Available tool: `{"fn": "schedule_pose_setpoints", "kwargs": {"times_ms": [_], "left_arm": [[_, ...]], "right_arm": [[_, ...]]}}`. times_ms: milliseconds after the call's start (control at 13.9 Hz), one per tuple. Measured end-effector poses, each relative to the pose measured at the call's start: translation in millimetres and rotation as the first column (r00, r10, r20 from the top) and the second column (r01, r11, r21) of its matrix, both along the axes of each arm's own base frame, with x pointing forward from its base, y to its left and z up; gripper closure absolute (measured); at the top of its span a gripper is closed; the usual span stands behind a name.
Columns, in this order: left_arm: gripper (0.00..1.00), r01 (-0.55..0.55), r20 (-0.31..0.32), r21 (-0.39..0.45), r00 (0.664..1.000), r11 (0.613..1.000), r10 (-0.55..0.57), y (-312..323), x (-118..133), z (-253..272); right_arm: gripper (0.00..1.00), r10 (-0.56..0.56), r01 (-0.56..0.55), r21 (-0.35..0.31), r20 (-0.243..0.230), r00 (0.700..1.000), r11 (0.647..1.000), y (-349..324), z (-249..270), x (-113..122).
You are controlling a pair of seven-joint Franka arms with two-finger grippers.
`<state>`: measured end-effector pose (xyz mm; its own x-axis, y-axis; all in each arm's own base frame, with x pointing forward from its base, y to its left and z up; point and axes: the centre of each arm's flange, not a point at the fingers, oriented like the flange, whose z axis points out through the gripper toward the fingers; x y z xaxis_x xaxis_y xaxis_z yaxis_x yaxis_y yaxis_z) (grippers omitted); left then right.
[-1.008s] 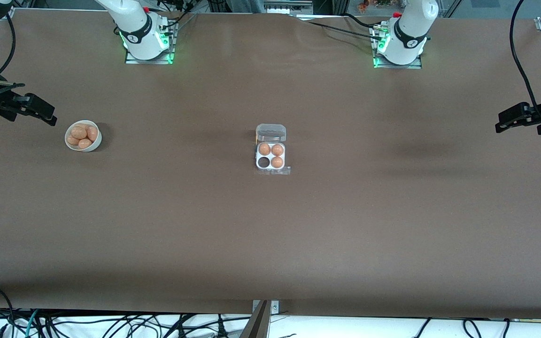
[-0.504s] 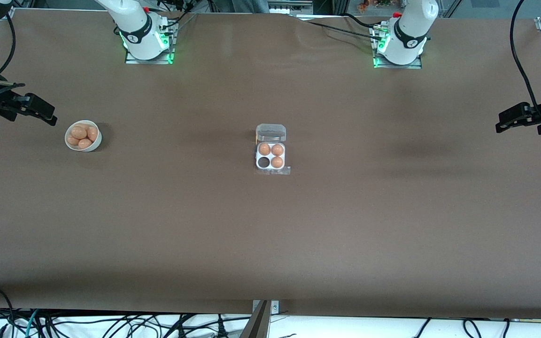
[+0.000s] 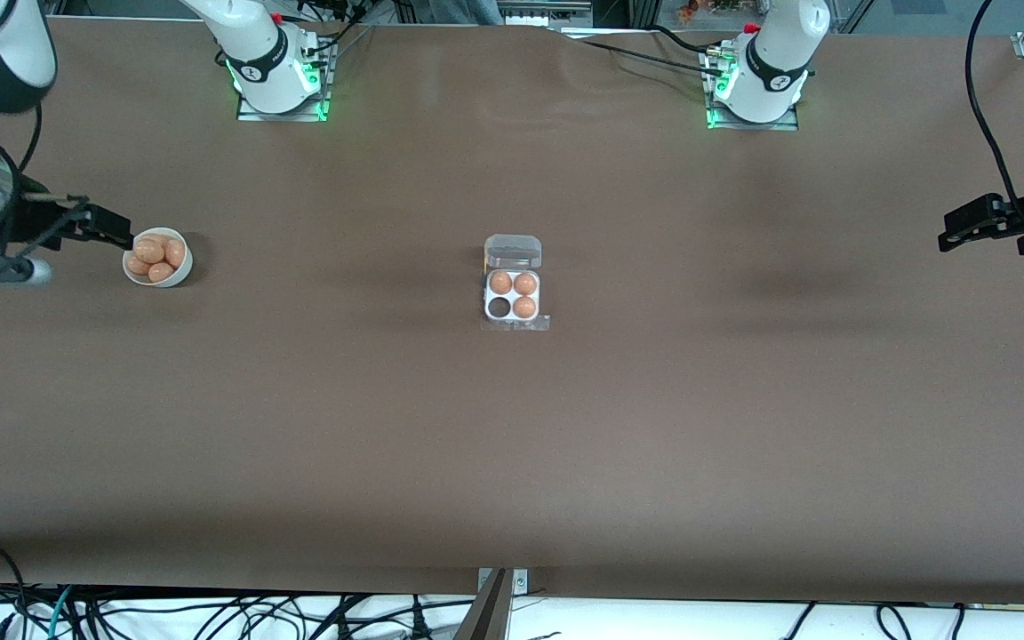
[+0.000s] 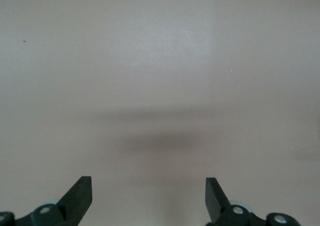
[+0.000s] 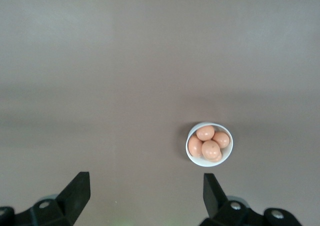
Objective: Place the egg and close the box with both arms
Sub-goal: 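Reach the right gripper down into the white bowl and grasp an egg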
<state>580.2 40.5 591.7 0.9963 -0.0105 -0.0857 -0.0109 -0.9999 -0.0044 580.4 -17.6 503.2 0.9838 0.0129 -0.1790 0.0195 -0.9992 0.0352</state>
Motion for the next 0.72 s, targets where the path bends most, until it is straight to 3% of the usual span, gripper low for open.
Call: {"fn": "schedule_pose_setpoints", "kwargs": {"times_ms": [144, 216, 360, 720], "left_arm": [[0.00, 0.000, 0.000, 0.000, 1.000, 1.000, 0.000, 0, 0, 0], [0.00, 0.000, 0.000, 0.000, 1.000, 1.000, 0.000, 0, 0, 0], [0.00, 0.000, 0.000, 0.000, 1.000, 1.000, 0.000, 0, 0, 0], [0.00, -0.001, 0.000, 0.000, 1.000, 1.000, 0.001, 0, 0, 0]], "right_arm": [[0.00, -0.029, 0.028, -0.007, -0.072, 0.997, 1.000, -18, -55, 10], [0.00, -0.043, 0.042, -0.013, -0.082, 0.996, 0.999, -29, -83, 12], [0.00, -0.072, 0.070, -0.022, -0.075, 0.995, 0.997, -54, -135, 5], [0.00, -0.072, 0.072, -0.018, -0.010, 0.997, 0.997, -88, -216, -54]]}}
